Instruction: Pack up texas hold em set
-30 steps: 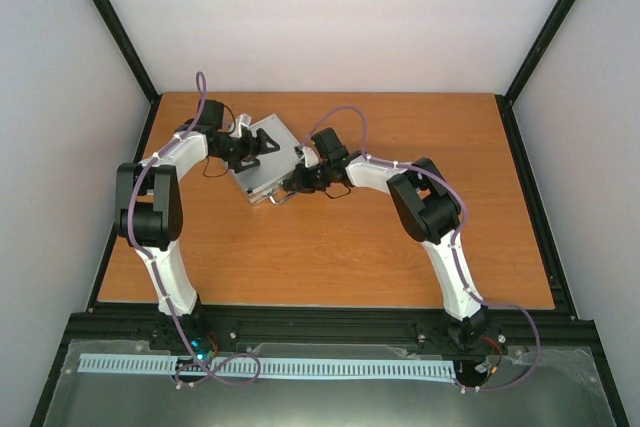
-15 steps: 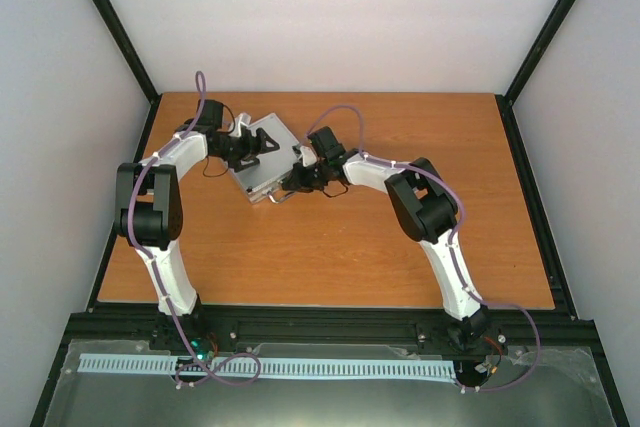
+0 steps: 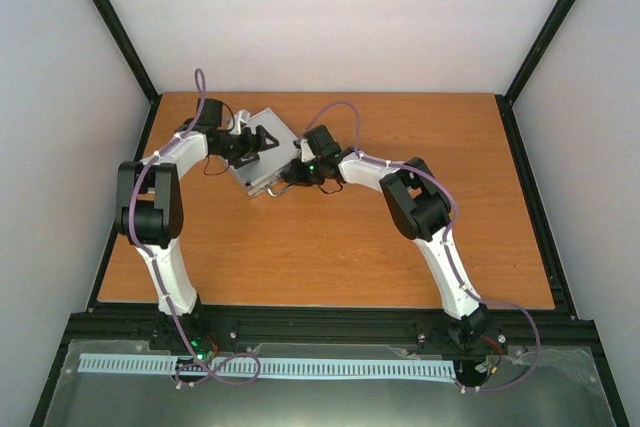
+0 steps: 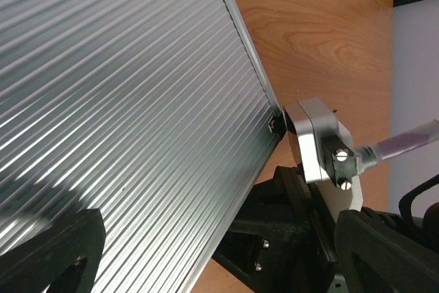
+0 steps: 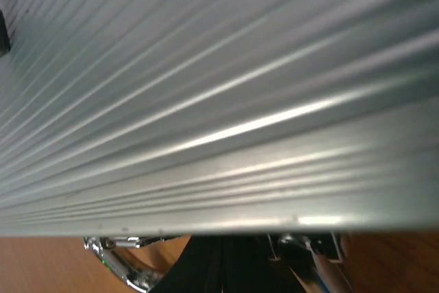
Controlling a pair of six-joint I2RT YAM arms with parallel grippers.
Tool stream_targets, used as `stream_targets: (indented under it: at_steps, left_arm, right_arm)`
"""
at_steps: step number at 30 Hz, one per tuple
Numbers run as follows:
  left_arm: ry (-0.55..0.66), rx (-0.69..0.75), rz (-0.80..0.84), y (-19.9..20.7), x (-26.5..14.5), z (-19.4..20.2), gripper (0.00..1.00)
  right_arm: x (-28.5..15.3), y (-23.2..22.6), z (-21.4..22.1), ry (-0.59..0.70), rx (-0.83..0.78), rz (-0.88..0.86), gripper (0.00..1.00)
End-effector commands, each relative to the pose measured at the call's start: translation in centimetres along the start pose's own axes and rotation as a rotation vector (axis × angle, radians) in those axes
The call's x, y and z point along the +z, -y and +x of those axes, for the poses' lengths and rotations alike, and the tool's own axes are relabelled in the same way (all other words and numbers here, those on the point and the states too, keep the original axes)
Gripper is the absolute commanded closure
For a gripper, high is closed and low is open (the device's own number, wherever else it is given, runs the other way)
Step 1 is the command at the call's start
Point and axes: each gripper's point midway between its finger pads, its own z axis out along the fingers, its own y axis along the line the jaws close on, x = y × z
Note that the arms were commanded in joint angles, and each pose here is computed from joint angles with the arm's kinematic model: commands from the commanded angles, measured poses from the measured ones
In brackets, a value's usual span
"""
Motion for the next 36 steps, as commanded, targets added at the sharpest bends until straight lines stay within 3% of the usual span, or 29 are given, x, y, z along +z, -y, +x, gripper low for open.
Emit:
stream_targets:
  at_steps: [1,9,17,21,25,27,36]
  left_arm:
    - [-0.180,-0.169,-0.134,-5.2,2.5,5.5,0.05]
    - [-0.171,-0.159,-0.134,-4.9,2.4,4.9,0.05]
    - [-0.102,-0.109,-0.150,-3.4,1.5,1.5,0.04]
    - [-0.059,-0.077,-0.156,-2.2,0.7,-0.6,0.00]
    - [-0.007,-0.025,-0.189,-0.8,-0.8,-2.8,0.00]
    - [0.022,0.003,-0.205,0.1,-1.9,-4.0,0.00]
    - [0.193,0.161,-0.279,5.5,-9.1,-7.9,0.00]
  right_arm:
    - [2.4,7.8,0.8,0.044,0.067,0.256,0.97]
    - [0.8,6.2,0.4,0.050,0.007,0.233,0.97]
    - [-5.1,0.7,-1.9,0.067,-0.182,0.205,0.96]
    - [-8.6,-1.1,-2.7,0.079,-0.250,0.240,0.77]
    - [-12.1,-2.1,-3.3,0.124,-0.276,0.297,0.04]
    - [-13.9,-2.4,-3.4,0.142,-0.287,0.334,0.00]
    - [-20.3,-2.5,-2.2,0.169,-0.301,0.430,0.00]
